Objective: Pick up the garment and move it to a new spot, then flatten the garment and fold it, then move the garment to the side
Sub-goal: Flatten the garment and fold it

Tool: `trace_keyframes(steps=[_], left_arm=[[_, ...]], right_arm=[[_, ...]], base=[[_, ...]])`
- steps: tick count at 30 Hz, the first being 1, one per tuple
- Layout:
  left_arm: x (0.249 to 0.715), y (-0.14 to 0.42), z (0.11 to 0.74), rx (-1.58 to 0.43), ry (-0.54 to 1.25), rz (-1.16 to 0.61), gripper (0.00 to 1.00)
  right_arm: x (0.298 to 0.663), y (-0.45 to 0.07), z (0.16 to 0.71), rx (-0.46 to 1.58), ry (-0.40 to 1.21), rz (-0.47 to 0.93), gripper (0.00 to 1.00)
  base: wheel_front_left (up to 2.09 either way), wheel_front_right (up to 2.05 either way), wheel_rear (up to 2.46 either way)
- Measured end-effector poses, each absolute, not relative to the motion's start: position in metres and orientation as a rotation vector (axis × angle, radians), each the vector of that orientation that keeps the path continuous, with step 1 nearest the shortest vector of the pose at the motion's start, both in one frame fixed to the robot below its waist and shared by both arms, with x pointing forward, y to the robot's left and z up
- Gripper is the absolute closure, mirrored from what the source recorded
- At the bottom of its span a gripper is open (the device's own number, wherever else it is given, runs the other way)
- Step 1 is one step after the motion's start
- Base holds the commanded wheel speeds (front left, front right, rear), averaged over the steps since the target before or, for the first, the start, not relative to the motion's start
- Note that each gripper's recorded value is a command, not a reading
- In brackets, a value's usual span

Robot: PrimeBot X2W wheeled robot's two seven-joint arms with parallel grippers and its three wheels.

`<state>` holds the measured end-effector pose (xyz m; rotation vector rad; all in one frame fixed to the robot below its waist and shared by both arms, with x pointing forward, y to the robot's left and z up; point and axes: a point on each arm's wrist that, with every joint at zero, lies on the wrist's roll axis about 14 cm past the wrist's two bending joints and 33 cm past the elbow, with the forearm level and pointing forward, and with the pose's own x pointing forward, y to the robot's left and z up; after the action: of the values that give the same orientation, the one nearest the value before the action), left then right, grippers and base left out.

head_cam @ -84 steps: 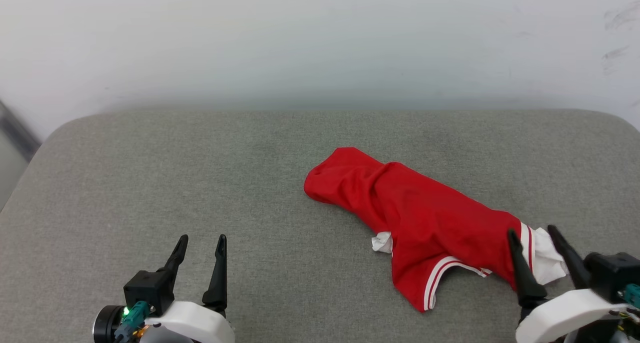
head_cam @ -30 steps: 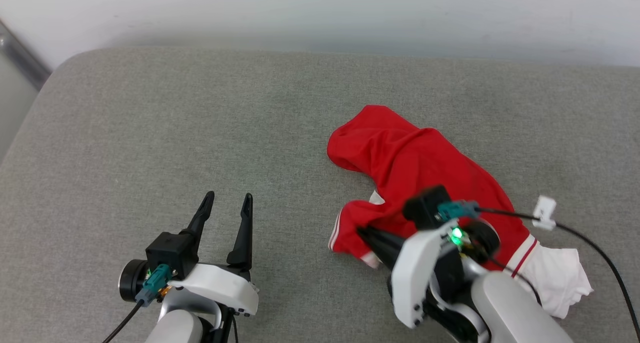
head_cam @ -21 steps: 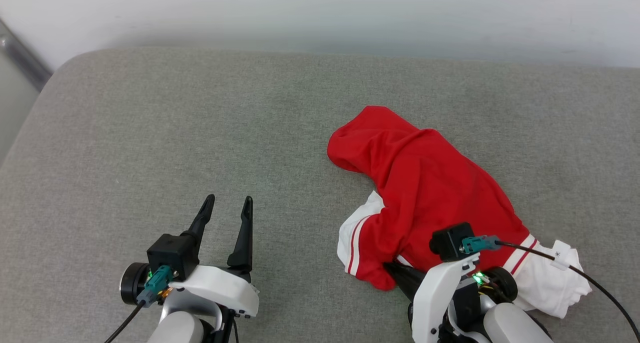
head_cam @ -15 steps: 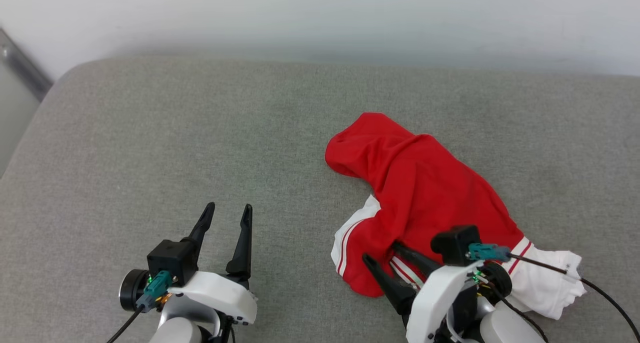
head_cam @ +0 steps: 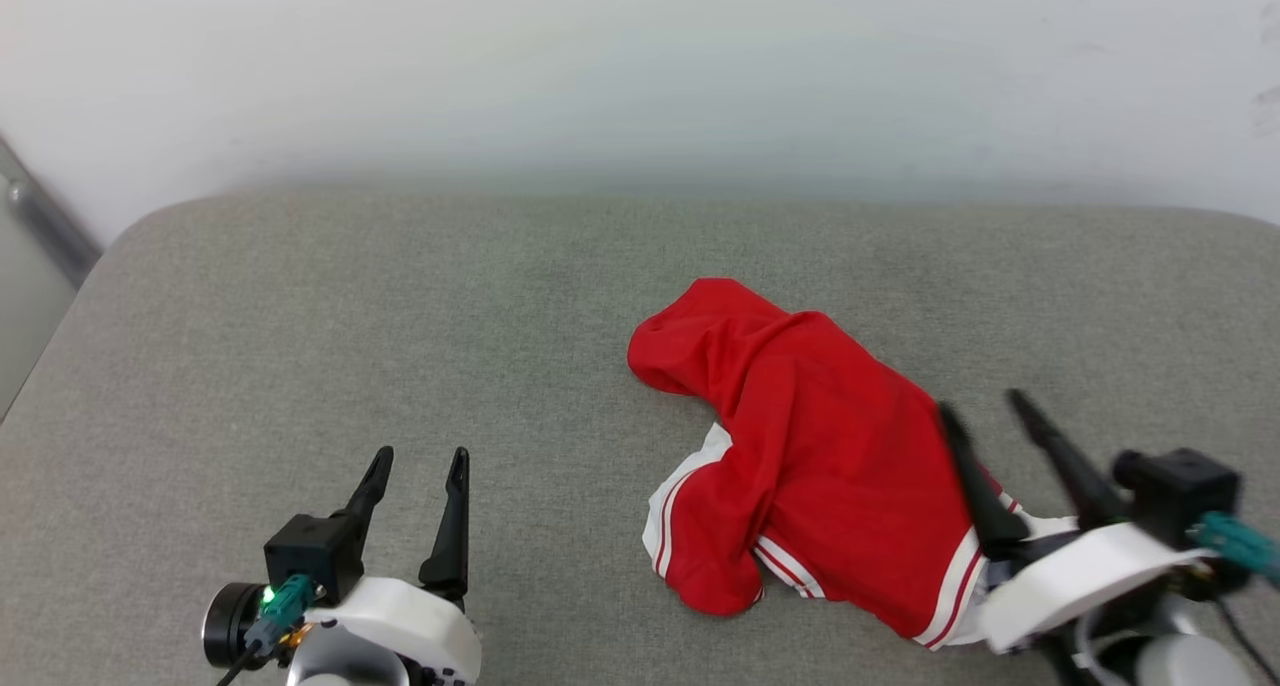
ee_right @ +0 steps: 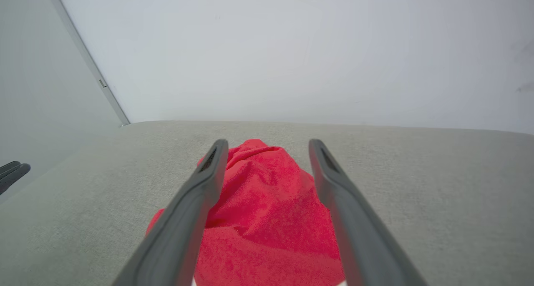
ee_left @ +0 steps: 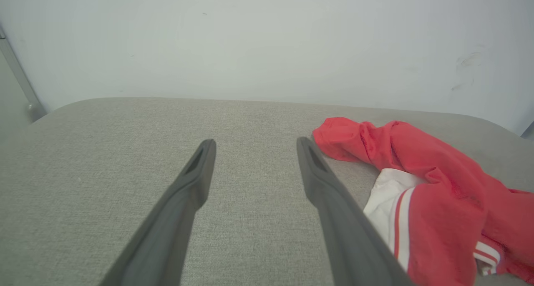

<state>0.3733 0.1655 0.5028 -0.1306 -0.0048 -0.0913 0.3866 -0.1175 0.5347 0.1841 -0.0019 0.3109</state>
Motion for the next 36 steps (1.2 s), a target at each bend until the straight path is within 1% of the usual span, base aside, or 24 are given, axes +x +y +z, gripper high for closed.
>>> trace_keyframes(steps=[3, 8, 13, 16, 20, 24, 27, 31, 32, 36], left_arm=[[0.37, 0.166, 0.505, -0.126, -0.006, -0.092, 0.0], [0.368, 0.167, 0.507, -0.119, -0.006, -0.094, 0.0], [0.371, 0.161, 0.509, -0.109, 0.008, -0.116, 0.0], [0.375, 0.149, 0.508, -0.104, 0.043, -0.162, 0.0], [0.393, 0.128, 0.515, -0.078, 0.094, -0.243, 0.0], [0.402, 0.096, 0.494, -0.057, 0.253, -0.35, 0.0], [0.4, 0.078, 0.462, -0.031, 0.425, -0.423, 0.0], [0.393, 0.058, 0.43, -0.002, 0.596, -0.515, 0.0], [0.386, 0.049, 0.408, 0.026, 0.705, -0.573, 0.0], [0.378, 0.043, 0.385, 0.076, 0.826, -0.63, 0.0]], right_arm=[[0.383, -0.151, 0.544, 0.163, -0.04, 0.205, 0.0], [0.369, -0.179, 0.556, 0.136, -0.072, 0.11, 0.0], [0.357, -0.184, 0.561, 0.126, -0.073, 0.086, 0.0], [0.352, -0.185, 0.562, 0.114, -0.069, 0.079, 0.0], [0.353, -0.181, 0.564, 0.1, -0.065, 0.088, 0.0], [0.358, -0.18, 0.56, 0.091, -0.041, 0.089, 0.0], [0.361, -0.181, 0.554, 0.09, -0.016, 0.085, 0.0], [0.368, -0.183, 0.547, 0.09, 0.004, 0.078, 0.0], [0.372, -0.184, 0.541, 0.092, 0.021, 0.072, 0.0], [0.378, -0.187, 0.537, 0.093, 0.026, 0.062, 0.0]], base=[[0.0, 0.0, 0.0], [0.0, 0.0, 0.0], [0.0, 0.0, 0.0], [0.0, 0.0, 0.0], [0.0, 0.0, 0.0], [0.0, 0.0, 0.0], [0.0, 0.0, 0.0], [0.0, 0.0, 0.0], [0.0, 0.0, 0.0], [0.0, 0.0, 0.0]])
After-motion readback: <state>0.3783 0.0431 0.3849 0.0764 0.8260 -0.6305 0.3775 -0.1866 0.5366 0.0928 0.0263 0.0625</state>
